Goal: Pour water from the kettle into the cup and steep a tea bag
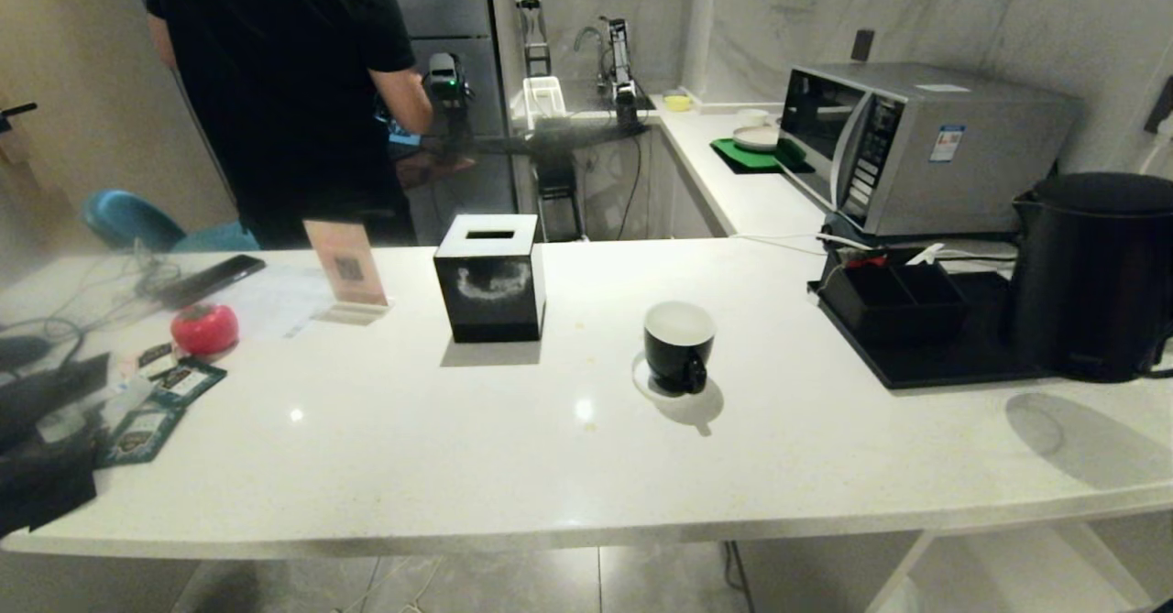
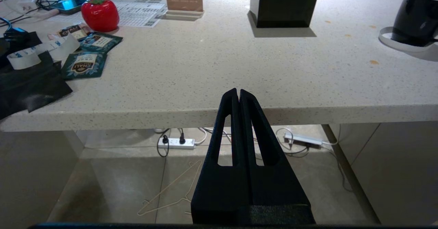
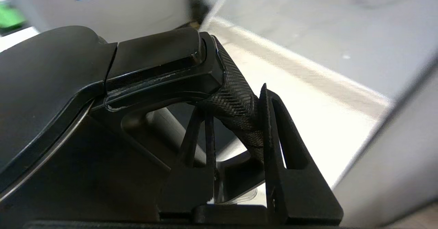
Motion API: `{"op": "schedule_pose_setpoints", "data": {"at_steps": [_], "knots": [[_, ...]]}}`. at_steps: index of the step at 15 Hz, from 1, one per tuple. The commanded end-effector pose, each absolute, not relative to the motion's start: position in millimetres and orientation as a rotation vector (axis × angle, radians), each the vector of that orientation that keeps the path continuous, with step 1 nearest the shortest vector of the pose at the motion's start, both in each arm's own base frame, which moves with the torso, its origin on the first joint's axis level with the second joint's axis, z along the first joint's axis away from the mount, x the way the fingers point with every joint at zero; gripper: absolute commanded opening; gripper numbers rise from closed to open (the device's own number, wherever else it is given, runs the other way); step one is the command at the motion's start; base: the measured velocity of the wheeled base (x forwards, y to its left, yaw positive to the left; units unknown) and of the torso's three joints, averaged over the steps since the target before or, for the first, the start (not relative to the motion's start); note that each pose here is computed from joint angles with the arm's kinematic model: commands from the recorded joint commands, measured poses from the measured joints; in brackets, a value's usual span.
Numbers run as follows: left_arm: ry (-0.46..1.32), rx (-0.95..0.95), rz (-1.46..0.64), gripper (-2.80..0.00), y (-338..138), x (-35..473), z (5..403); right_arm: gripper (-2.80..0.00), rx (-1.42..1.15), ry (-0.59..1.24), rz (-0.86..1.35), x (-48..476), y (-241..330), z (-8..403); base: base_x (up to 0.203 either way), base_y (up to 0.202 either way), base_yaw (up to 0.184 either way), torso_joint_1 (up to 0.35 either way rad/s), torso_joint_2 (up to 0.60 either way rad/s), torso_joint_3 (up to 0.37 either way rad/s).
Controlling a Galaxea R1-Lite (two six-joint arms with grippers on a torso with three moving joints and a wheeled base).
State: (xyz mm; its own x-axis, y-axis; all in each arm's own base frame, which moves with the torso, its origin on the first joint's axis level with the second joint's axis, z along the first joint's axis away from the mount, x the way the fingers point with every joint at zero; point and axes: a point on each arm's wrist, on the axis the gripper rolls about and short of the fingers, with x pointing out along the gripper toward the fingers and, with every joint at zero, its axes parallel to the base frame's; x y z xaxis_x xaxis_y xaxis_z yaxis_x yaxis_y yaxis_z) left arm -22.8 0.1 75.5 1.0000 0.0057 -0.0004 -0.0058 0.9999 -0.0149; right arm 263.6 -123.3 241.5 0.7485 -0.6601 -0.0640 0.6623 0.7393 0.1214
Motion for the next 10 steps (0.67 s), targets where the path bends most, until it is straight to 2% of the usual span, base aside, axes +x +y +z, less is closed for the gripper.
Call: {"op": "schedule_pose_setpoints", "data": {"at_steps": [1,10], "knots": [[0.0,-0.015,0.006,-2.8,0,-23,75,-2.8,0.141,0.011,-0.762,260,-133,242,0.0,0.0,0.0,0.0,0.0,0.0],[0.0,-0.015,0.006,-2.8,0,-23,75,-2.8,0.185,0.023,-0.836,260,-156,228,0.0,0.0,0.0,0.0,0.0,0.0]]}}
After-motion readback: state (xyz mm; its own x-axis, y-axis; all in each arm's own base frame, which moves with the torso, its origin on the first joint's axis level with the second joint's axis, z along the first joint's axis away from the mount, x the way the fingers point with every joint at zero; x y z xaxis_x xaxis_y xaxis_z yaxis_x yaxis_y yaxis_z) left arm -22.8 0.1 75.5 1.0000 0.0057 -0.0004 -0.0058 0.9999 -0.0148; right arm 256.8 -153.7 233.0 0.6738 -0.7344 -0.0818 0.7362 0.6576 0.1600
